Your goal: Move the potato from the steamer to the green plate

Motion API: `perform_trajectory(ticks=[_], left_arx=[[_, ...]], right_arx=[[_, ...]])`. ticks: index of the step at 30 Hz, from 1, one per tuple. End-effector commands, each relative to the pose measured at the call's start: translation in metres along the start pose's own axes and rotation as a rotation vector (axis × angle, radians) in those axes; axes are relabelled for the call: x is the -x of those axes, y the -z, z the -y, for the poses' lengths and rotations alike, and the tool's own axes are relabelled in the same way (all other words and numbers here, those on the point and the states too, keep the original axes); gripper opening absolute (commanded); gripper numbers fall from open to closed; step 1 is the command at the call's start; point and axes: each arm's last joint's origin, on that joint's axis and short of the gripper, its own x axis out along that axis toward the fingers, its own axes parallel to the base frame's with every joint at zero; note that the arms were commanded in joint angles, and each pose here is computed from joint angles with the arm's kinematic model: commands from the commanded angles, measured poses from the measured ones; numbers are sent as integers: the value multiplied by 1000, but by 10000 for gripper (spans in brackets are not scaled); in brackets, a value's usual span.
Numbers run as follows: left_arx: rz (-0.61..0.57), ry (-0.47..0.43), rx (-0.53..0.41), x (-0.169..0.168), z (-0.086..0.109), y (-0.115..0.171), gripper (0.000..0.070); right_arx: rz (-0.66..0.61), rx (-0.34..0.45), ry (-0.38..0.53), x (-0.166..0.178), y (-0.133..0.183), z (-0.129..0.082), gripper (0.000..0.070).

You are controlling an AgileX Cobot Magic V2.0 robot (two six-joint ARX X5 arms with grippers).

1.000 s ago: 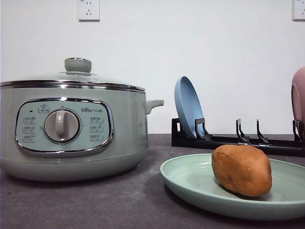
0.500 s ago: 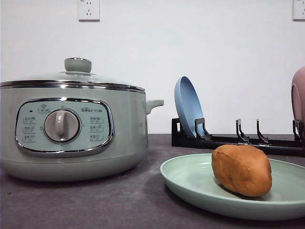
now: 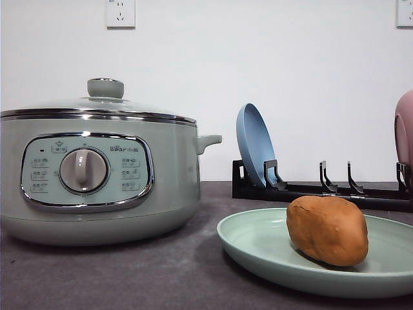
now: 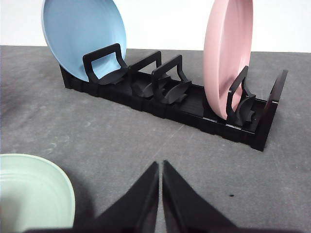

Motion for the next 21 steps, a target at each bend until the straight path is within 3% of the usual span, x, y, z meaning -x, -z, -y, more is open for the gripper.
perform_trajectory(ticks=[1,21], left_arx=[[-22,-4,3,-2,0,6,0],[-22,-4,3,-2,0,6,0]], right_arx=[[-1,-10,0,0,1,0,0],[-1,-10,0,0,1,0,0]])
